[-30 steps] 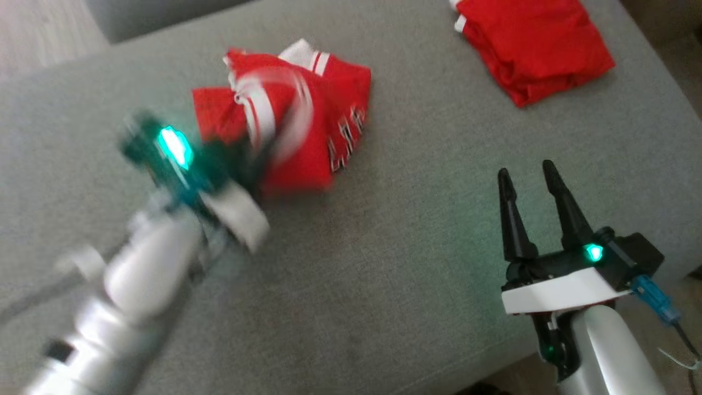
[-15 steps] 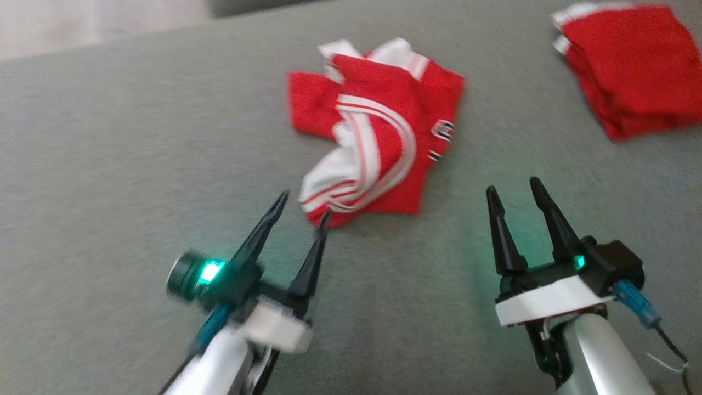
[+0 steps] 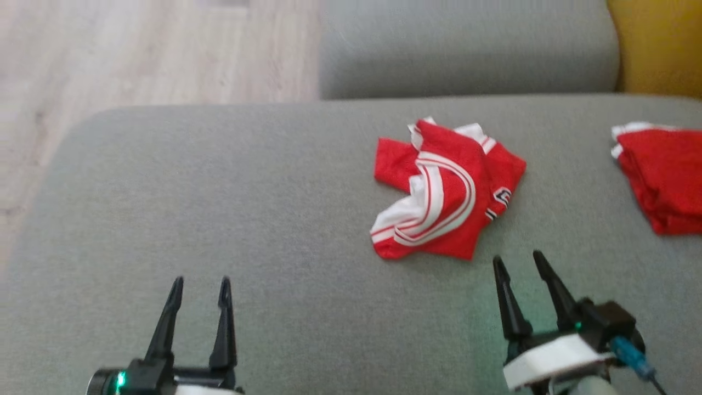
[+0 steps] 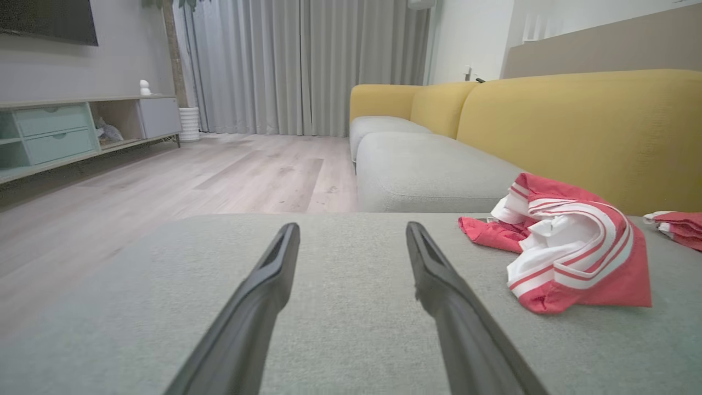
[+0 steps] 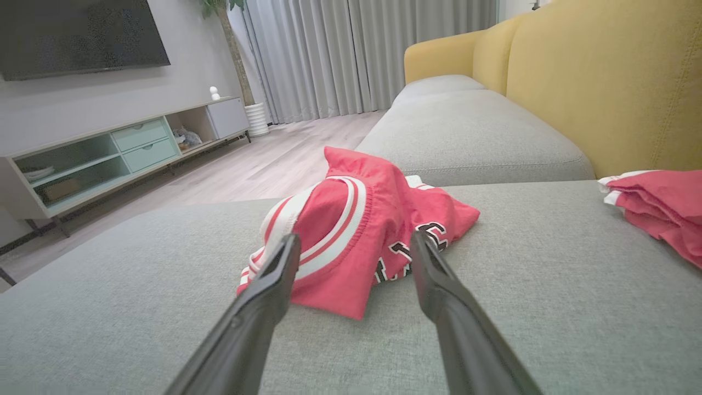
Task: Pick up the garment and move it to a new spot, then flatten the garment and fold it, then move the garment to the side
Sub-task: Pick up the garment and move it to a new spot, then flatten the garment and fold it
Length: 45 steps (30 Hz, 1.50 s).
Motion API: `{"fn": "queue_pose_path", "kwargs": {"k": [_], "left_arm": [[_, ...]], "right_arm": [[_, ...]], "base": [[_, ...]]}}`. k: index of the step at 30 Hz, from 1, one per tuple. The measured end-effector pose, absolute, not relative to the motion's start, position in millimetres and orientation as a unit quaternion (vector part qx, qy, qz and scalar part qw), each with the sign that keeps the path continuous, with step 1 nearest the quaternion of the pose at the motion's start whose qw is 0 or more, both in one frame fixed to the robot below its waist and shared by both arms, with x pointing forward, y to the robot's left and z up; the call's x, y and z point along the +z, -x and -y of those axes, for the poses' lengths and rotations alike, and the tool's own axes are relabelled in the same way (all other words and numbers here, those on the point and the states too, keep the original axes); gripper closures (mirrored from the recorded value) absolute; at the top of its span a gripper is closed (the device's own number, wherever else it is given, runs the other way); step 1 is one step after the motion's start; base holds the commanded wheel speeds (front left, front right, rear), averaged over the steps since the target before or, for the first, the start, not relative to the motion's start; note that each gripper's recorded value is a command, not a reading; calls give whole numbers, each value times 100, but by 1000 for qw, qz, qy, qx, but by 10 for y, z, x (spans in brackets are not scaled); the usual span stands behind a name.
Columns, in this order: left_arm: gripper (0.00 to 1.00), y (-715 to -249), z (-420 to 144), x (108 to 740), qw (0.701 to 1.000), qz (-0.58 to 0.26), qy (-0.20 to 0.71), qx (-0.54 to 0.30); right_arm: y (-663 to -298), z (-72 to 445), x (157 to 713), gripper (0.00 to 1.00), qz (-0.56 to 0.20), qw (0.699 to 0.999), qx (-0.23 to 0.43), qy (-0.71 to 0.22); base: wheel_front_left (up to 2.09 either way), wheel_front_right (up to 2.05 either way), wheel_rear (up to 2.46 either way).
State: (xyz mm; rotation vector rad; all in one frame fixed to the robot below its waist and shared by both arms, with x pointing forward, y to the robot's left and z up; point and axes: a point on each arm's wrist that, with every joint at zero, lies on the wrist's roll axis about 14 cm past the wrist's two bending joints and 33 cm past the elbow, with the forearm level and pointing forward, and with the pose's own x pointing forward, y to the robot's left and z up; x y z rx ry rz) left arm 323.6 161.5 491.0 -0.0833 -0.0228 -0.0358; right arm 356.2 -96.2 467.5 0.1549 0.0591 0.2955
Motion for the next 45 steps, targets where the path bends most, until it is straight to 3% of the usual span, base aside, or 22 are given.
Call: {"fn": "queue_pose_path", "kwargs": {"k": [7, 45], "left_arm": [[0, -3005, -1772, 4822, 1000, 3, 9, -5], [0, -3082, -1624, 4678, 999, -21, 2, -29]], "right_arm": [[-3374, 930, 4629, 0, -37, 984, 153, -80], [-3356, 1037, 4560, 0, -47, 987, 135, -79]], "base": [[0, 0, 0], [0, 0, 0]]}}
